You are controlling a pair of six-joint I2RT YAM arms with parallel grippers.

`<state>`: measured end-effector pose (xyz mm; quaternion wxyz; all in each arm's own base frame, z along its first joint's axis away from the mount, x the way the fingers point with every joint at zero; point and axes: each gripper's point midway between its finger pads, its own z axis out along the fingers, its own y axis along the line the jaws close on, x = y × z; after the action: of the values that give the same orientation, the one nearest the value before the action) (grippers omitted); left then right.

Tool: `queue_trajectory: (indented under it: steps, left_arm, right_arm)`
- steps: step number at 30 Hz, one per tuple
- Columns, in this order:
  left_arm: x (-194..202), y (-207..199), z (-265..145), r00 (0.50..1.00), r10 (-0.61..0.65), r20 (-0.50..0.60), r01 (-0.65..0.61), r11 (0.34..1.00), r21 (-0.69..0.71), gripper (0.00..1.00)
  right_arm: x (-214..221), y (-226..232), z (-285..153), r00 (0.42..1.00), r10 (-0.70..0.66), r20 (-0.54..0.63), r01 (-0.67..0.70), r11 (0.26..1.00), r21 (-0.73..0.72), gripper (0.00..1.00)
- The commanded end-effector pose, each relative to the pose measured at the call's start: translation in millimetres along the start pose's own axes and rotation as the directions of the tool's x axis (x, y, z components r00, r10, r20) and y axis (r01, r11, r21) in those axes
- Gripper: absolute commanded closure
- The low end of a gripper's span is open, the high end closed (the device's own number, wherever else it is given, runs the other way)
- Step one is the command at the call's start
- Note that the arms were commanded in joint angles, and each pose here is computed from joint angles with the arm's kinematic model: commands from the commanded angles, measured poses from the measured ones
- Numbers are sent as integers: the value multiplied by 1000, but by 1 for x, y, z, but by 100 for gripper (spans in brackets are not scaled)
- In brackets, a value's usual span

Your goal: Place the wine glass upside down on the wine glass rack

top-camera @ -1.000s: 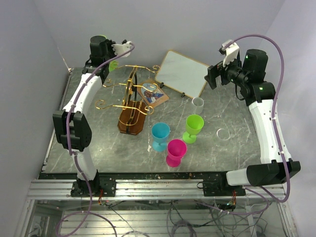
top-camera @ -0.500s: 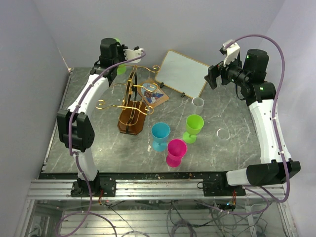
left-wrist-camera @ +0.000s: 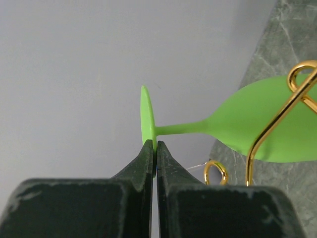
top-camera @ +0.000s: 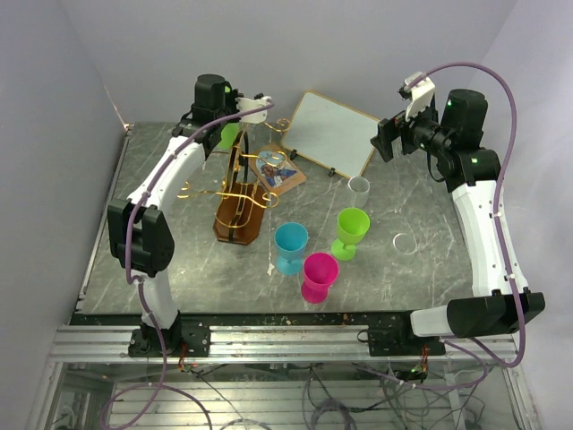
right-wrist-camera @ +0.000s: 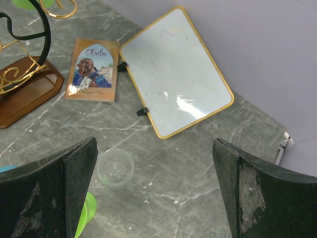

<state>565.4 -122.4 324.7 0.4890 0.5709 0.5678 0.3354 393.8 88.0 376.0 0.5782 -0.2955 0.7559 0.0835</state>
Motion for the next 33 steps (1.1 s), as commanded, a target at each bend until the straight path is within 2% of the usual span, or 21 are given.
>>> queue_trajectory:
  steps: [1,20,33]
  left_arm:
    - [-10,5,-11,999,-32,33,32,999,7,93]
    - [-5,-10,-36,998,-69,15,68,995,69,93]
    - [7,-20,-46,996,-83,-41,86,993,86,93]
  right_arm:
    - [-6,-1,-2,1000,-4,28,4,1000,6,0]
    - [-2,-3,-8,999,13,40,-13,1000,8,0]
    - [0,-2,-14,999,23,48,-23,1000,5,0]
